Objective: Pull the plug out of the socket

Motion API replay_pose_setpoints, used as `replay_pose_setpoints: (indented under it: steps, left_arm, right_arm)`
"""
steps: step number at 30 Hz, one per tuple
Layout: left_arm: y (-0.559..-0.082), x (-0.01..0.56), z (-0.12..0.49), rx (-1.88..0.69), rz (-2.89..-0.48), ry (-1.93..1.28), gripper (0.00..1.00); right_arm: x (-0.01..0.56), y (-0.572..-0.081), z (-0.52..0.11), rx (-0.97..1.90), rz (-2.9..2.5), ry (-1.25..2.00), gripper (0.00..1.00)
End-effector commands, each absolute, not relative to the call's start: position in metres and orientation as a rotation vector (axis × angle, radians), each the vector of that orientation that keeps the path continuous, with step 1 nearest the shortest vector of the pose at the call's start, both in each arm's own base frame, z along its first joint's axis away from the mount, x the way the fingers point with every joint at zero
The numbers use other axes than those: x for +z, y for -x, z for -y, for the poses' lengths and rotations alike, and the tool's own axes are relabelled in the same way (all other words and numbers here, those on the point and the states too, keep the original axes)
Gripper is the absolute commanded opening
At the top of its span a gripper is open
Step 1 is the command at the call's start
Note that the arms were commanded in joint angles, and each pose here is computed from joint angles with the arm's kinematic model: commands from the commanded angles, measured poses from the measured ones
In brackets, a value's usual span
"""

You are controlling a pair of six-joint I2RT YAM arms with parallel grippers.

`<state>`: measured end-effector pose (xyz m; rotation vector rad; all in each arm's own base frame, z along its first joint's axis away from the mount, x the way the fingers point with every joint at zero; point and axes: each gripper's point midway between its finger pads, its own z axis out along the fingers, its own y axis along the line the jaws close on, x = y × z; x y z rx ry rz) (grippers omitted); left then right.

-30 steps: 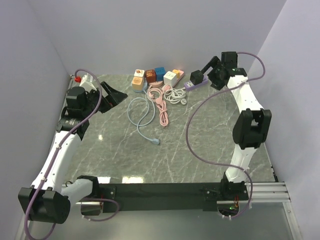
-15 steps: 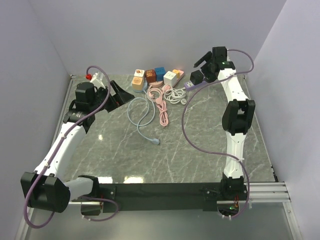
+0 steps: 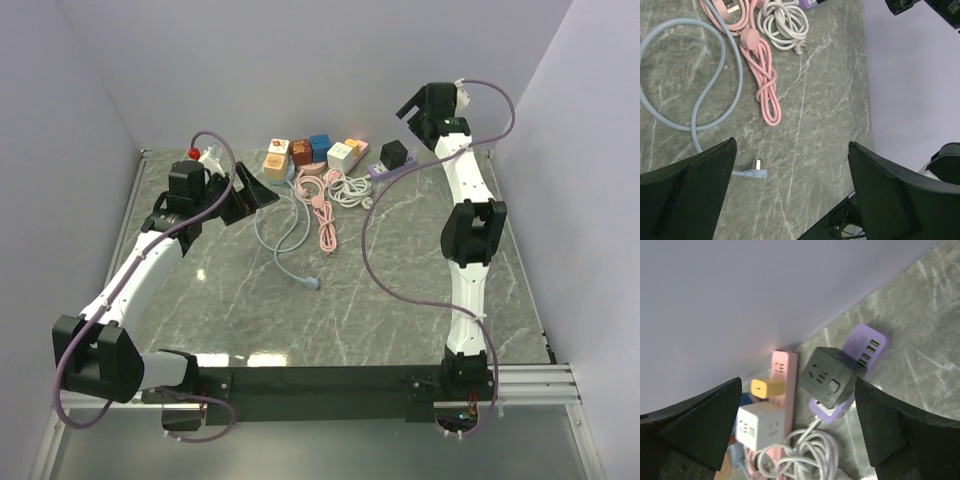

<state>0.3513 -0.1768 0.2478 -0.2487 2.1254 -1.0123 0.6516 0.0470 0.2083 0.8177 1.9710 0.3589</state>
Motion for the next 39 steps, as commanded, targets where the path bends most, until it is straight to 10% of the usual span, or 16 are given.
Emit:
replay_pose_setpoints:
  steps: [1,39]
  left_arm:
    - [-0.365,0.274,0.178,-0.986,-2.046,0.204,0.99]
    - [-0.394,0.23,0.201,-1.039,-2.197,0.193,0.99]
  right_arm:
    - [0.187,-0.658,-0.039,0.263,-1.985,-0.77,1.0]
    - [0.12,-0.689,-0.067,0.343,-2.086,-0.477,0.95]
